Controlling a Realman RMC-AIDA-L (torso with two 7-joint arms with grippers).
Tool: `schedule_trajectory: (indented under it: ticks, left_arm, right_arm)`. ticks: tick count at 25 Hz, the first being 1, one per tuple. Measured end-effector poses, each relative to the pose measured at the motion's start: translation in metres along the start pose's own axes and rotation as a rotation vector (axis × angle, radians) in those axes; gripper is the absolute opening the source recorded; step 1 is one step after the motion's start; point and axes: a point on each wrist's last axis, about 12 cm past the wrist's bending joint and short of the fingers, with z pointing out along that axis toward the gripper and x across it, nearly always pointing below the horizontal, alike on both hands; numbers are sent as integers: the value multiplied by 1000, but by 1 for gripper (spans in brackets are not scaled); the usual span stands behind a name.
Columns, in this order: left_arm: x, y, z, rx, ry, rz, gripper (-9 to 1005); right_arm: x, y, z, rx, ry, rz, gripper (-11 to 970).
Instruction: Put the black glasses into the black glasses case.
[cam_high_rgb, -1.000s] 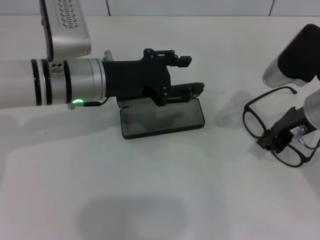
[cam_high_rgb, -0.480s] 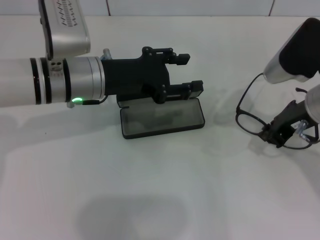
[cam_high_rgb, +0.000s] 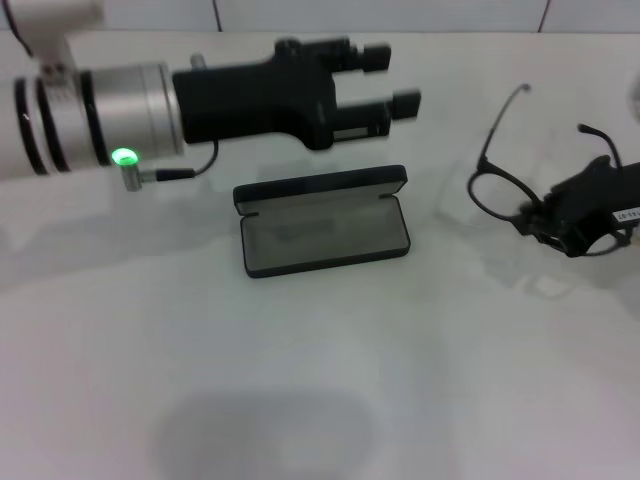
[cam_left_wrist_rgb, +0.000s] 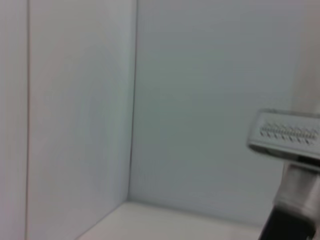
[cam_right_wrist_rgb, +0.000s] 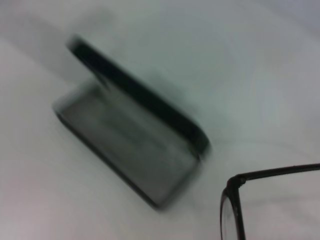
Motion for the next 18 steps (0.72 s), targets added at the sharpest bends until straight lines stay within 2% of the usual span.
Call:
schedule_trajectory:
  ticks: [3,5,8,11,13,18]
  left_arm:
    - [-12,6,-4,57,-26,-128,652]
    - [-19,6,-8,140,-51,-184,652]
    - [-28,4,-9,249,-108,-219,652]
    - [-33,5,-7,281,-131,-236,652]
    - [-38,5,1,300,-127,-261,652]
    - [-31,8,29,308,-35,-339,652]
  right_arm:
    - [11,4,-4,-70,-161,-85,117]
    - [27,7,-1,-111,-295,-170,117]
    - [51,10,4,-112,-509,-256,117]
    - [64,13,7,-108,-621,-337,117]
    - [70,17,10,-116,-680,-383,117]
    - [74,20,19,-95,-769,-466,117]
